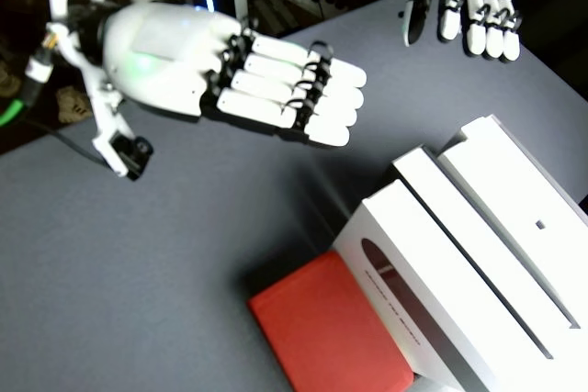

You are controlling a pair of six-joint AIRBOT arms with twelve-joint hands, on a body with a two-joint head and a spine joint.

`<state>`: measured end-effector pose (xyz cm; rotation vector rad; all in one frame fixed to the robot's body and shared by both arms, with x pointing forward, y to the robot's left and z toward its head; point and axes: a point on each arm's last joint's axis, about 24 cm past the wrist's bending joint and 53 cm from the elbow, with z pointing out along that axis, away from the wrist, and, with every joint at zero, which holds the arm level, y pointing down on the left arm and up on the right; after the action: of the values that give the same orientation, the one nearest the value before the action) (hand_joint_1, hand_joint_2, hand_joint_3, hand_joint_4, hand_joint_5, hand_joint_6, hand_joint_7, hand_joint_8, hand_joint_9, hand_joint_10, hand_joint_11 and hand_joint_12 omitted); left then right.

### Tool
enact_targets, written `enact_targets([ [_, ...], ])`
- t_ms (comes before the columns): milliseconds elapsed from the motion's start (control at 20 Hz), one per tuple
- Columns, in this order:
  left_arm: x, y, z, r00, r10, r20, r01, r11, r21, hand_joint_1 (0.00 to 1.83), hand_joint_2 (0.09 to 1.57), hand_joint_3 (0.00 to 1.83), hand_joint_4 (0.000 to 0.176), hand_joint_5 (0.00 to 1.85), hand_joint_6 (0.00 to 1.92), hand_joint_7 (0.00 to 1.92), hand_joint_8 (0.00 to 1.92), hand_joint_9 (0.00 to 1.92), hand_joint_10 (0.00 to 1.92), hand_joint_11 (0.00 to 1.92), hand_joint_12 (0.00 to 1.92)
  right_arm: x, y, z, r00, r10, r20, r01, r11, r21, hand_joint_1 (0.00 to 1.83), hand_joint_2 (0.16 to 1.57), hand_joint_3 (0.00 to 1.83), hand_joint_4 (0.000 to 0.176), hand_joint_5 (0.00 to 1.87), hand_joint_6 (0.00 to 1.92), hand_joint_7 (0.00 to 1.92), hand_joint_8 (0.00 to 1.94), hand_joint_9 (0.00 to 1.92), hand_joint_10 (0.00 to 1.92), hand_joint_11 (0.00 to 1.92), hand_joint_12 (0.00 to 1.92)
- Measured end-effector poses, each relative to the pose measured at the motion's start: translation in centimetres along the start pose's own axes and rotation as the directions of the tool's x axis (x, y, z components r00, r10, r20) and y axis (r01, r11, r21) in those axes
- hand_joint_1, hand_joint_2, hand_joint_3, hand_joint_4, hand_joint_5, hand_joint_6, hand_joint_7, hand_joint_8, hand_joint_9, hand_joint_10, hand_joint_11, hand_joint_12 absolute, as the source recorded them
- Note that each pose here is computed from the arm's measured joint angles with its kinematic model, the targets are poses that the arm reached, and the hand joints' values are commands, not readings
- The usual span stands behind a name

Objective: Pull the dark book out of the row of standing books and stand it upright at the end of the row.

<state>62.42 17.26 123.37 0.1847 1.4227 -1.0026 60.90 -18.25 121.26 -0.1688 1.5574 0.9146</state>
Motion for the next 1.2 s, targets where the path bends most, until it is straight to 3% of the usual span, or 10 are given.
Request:
enact_targets([
  [150,-0.2,-0.3,0.0,1.0000,0.001,0.007,-0.001,0.9999,0.011,0.16,1.34,0.00,0.070,0.00,0.00,0.00,0.00,0.00,0.00,0.00,0.00,-0.1,0.0,0.0,1.000,0.001,0.002,-0.001,1.000,0.000,0.23,1.36,0.05,0.000,0.00,0.00,0.00,0.00,0.00,0.00,0.00,0.00],
  [300,-0.5,-0.5,0.0,0.9998,0.000,0.020,0.000,0.9998,0.020,0.13,1.34,0.00,0.055,0.02,0.01,0.00,0.00,0.00,0.00,0.00,0.00,-0.2,0.0,0.0,1.000,0.004,0.008,-0.004,1.000,-0.001,0.14,1.37,0.04,0.000,0.08,0.04,0.00,0.00,0.00,0.00,0.00,0.00],
  [350,-0.5,-0.5,0.0,0.9998,0.000,0.020,0.000,0.9998,0.020,0.11,1.34,0.00,0.067,0.01,0.00,0.00,0.00,0.00,0.00,0.00,0.00,-0.4,0.0,0.0,1.000,0.008,0.016,-0.008,1.000,0.002,0.20,1.38,0.03,0.000,0.13,0.06,0.00,0.00,0.00,0.00,0.00,0.00],
  [600,-0.4,-0.4,0.0,0.9998,-0.006,0.020,0.006,0.9999,0.014,0.06,1.34,0.00,0.060,0.00,0.00,0.00,0.00,0.00,0.00,0.00,0.00,-2.1,-1.2,0.9,0.996,0.035,0.088,-0.037,0.999,0.018,0.24,1.39,0.02,0.000,0.17,0.07,0.00,0.00,0.00,0.00,0.00,0.00],
  [700,-0.4,-0.4,0.0,0.9998,-0.006,0.021,0.006,0.9999,0.015,0.04,1.34,0.00,0.073,0.00,0.00,0.00,0.00,0.00,0.00,0.00,0.00,-2.8,-1.5,1.4,0.992,0.038,0.122,-0.042,0.999,0.029,0.38,1.41,0.02,0.000,0.27,0.11,0.00,0.00,0.00,0.00,0.00,0.00],
  [750,-0.4,-0.4,-0.1,0.9998,-0.006,0.020,0.005,0.9999,0.016,0.03,1.33,0.00,0.080,0.01,0.00,0.00,0.00,0.00,0.00,0.00,0.00,-3.1,-1.6,1.7,0.989,0.041,0.139,-0.046,0.999,0.030,0.30,1.43,0.02,0.000,0.29,0.11,0.00,0.00,0.00,0.00,0.00,0.00],
  [850,-0.2,-0.3,-0.2,0.9998,-0.006,0.016,0.006,0.9999,0.013,0.17,1.32,0.00,0.066,0.03,0.01,0.00,0.00,0.00,0.00,0.00,0.00,-3.9,-1.7,2.4,0.985,0.041,0.170,-0.047,0.998,0.030,0.03,1.40,0.01,0.000,0.28,0.11,0.00,0.00,0.00,0.00,0.00,0.00],
  [1000,-0.4,0.0,-0.4,0.9995,-0.015,0.028,0.015,0.9999,0.003,0.18,1.32,0.00,0.042,0.06,0.01,0.00,0.00,0.00,0.00,0.00,0.00,-5.2,-2.1,4.0,0.975,0.045,0.216,-0.053,0.998,0.032,0.00,1.37,0.00,0.000,0.26,0.09,0.00,0.00,0.00,0.00,0.00,0.00],
  [1050,-0.3,0.2,-0.4,0.9995,-0.018,0.026,0.018,0.9998,-0.004,0.17,1.32,0.00,0.057,0.05,0.00,0.00,0.00,0.00,0.00,0.00,0.00,-5.3,-2.3,4.6,0.976,0.042,0.216,-0.051,0.998,0.036,0.00,1.35,0.00,0.000,0.25,0.09,0.00,0.00,0.00,0.00,0.00,0.00],
  [1200,-0.4,0.2,-0.4,0.9995,-0.018,0.027,0.018,0.9998,-0.004,0.13,1.33,0.00,0.056,0.03,0.01,0.00,0.00,0.00,0.00,0.00,0.00,-4.9,-2.4,6.1,0.978,0.043,0.203,-0.054,0.997,0.047,0.00,1.34,0.00,0.000,0.25,0.09,0.00,0.00,0.00,0.00,0.00,0.00],
])
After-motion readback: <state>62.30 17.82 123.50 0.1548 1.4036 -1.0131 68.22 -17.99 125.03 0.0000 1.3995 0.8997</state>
